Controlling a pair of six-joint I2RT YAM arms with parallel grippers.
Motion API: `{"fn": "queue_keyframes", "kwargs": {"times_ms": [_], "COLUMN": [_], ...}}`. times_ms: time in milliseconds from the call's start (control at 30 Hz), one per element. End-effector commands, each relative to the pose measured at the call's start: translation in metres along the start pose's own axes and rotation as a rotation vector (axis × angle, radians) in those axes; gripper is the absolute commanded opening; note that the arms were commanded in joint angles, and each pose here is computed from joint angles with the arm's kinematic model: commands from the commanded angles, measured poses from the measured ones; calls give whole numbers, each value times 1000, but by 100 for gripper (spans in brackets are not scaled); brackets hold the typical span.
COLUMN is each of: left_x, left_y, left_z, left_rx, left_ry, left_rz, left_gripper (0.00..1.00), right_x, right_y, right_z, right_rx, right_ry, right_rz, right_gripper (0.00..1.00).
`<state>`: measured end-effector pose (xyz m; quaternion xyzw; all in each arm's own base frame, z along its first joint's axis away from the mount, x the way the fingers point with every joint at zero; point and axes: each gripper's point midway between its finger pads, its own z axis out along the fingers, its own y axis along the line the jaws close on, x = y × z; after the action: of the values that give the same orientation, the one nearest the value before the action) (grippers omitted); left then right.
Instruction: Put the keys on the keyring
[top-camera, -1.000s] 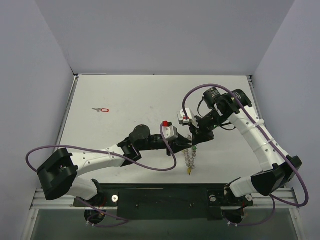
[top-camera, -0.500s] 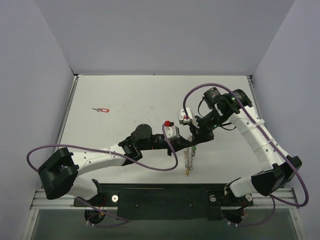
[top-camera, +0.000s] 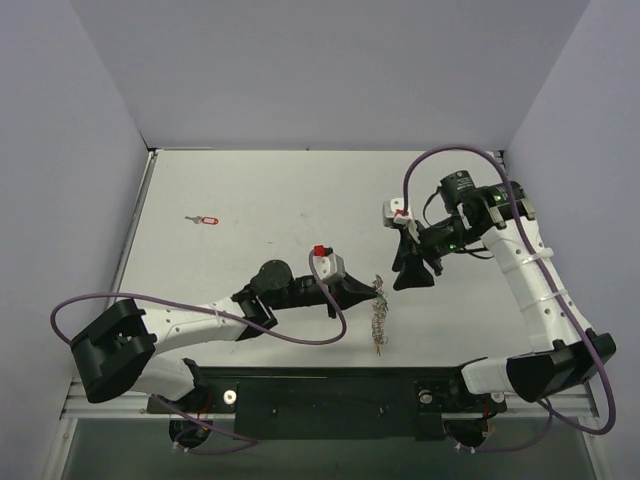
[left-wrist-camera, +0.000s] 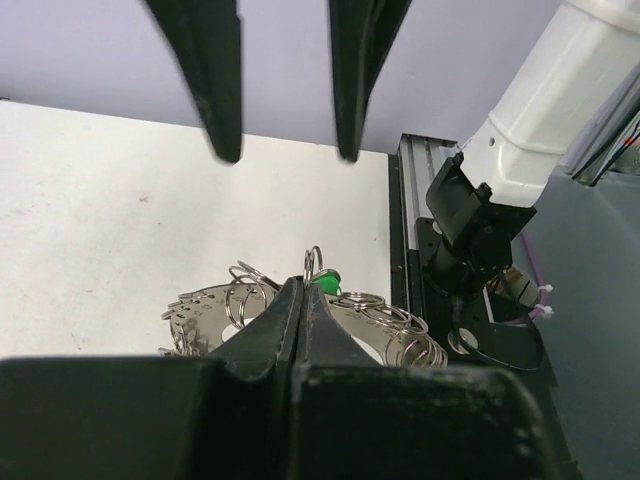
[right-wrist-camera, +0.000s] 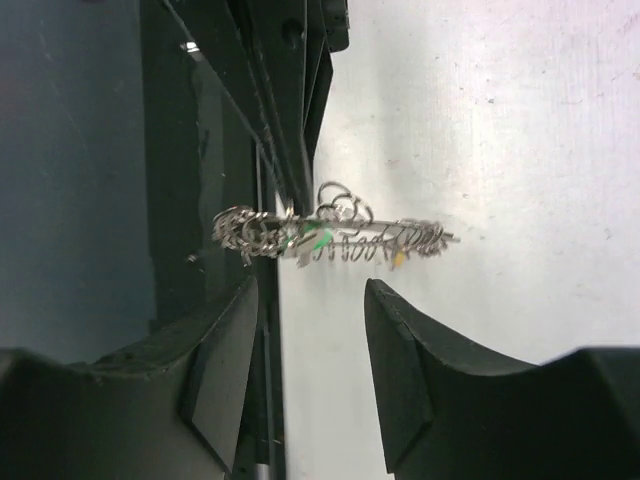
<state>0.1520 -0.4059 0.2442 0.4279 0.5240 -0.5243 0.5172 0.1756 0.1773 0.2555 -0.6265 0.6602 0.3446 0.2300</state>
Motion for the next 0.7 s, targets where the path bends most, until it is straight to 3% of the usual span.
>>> {"fn": "queue_keyframes", "kwargs": {"times_ms": [0,133,333,667], "left_x": [-70,-97,-122,-125], "left_y": [-15,-17,-11,-3], "left_z": [-15,-28,-41,-41], "left_rx": [10,-6,-32,-57], "left_ry": [-293,-452,-649,-681], "left_rz": [31,27,-84,-153], "left_gripper": [0,0,0,0], "right_x": [-8,-24,-38,-45], "right_y": [41,32,12,-1], "right_z": [-8,-3,0,-1], "right_rx": [-27,-26,-37,-16], "right_ry": [-161,-326,-405,-431], "right_rz": [222,326,460,555], "right_gripper": [43,46,48,38]}}
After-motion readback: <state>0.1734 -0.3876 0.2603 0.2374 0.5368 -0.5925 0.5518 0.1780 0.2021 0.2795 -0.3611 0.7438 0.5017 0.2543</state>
